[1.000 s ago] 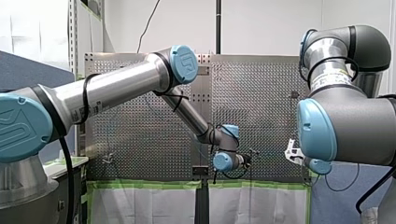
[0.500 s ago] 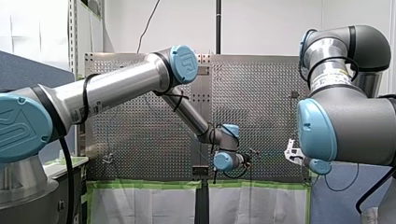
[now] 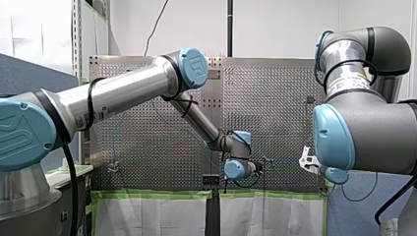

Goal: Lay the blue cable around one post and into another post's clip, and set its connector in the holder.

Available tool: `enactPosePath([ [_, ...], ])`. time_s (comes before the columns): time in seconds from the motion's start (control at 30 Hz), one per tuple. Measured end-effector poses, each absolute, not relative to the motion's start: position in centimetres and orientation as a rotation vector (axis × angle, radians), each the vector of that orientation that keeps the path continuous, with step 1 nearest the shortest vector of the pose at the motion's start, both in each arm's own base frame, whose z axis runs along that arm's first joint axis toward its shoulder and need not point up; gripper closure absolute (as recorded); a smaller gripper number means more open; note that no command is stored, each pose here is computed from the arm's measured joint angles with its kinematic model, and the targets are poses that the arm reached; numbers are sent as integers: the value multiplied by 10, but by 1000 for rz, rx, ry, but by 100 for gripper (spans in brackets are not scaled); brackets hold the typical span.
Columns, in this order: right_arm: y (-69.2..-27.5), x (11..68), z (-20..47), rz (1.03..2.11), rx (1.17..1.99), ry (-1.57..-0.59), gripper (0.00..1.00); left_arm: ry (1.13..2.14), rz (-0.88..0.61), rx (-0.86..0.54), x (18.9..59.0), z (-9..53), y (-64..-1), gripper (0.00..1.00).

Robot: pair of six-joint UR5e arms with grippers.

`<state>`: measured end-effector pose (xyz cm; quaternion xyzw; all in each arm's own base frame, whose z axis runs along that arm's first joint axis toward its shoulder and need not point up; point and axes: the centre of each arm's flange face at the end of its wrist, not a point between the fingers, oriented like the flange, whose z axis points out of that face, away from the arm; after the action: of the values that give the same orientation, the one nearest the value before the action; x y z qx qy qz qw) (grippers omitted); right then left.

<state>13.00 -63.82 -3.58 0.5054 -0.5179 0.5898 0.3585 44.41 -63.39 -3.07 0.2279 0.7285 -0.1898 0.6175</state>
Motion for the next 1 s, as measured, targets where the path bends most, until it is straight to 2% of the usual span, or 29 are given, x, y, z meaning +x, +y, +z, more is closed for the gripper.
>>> enactPosePath([
  [1.0, -638, 130, -36, 1521, 1308, -1339, 100, 1668, -426, 493, 445, -19, -625, 1],
])
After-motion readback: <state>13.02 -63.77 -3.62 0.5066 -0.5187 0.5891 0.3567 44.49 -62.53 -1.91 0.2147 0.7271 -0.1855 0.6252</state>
